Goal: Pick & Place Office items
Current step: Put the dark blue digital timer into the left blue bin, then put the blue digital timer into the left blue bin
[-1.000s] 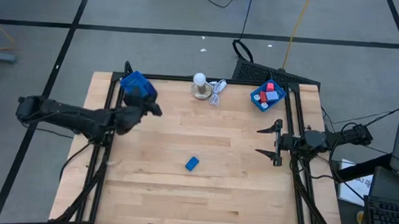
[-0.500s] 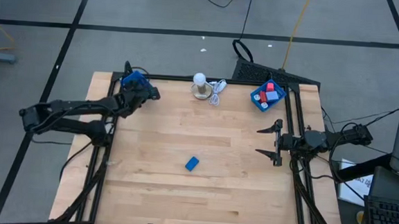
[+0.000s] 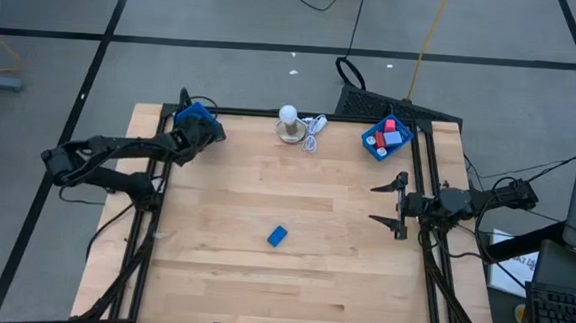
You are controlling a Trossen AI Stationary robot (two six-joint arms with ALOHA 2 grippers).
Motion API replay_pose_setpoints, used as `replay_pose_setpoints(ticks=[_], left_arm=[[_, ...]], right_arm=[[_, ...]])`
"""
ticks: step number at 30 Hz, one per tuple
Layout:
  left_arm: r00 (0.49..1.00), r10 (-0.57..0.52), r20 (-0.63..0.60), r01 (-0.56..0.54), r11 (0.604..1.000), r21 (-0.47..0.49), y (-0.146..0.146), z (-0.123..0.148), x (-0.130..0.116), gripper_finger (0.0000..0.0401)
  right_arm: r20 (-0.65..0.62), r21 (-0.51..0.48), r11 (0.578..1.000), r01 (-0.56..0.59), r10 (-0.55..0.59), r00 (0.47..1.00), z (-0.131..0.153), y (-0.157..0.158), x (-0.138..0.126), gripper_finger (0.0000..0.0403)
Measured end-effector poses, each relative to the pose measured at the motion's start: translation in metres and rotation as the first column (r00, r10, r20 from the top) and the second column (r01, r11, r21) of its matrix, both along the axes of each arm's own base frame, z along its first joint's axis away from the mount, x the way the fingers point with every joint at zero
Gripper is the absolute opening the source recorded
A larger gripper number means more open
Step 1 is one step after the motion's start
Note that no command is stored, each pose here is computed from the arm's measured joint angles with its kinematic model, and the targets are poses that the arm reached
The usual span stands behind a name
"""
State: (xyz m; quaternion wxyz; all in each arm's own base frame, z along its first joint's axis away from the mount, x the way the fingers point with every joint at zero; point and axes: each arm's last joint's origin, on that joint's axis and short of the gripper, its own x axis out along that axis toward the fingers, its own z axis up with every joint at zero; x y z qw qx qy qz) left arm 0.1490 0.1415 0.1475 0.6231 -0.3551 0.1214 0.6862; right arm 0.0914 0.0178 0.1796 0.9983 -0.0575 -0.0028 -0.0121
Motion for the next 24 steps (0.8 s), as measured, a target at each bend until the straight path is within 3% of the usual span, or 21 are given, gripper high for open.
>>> replay_pose_setpoints(ticks=[7, 16, 24], left_arm=[[1.0, -0.014, -0.002, 0.014, 1.0, -0.01, 0.0, 0.0, 0.0, 0.0117], [0.992, -0.122, -0.02, 0.122, 0.992, -0.015, -0.001, 0.007, 0.0, 0.0156], [0.94, -0.327, 0.096, 0.32, 0.944, 0.08, -0.014, 0.041, -0.004, 0.0178]], right_arm=[[0.0, 0.0, 1.0, 0.0, 0.0, 1.0, 0.0, 0.0, 0.0, 0.0343], [0.0, 0.0, 1.0, 0.0, 0.0, 1.0, 0.0, 0.0, 0.0, 0.0343], [0.0, 0.0, 1.0, 0.001, -0.001, 1.0, 0.0, 0.0, 0.0, 0.0343]])
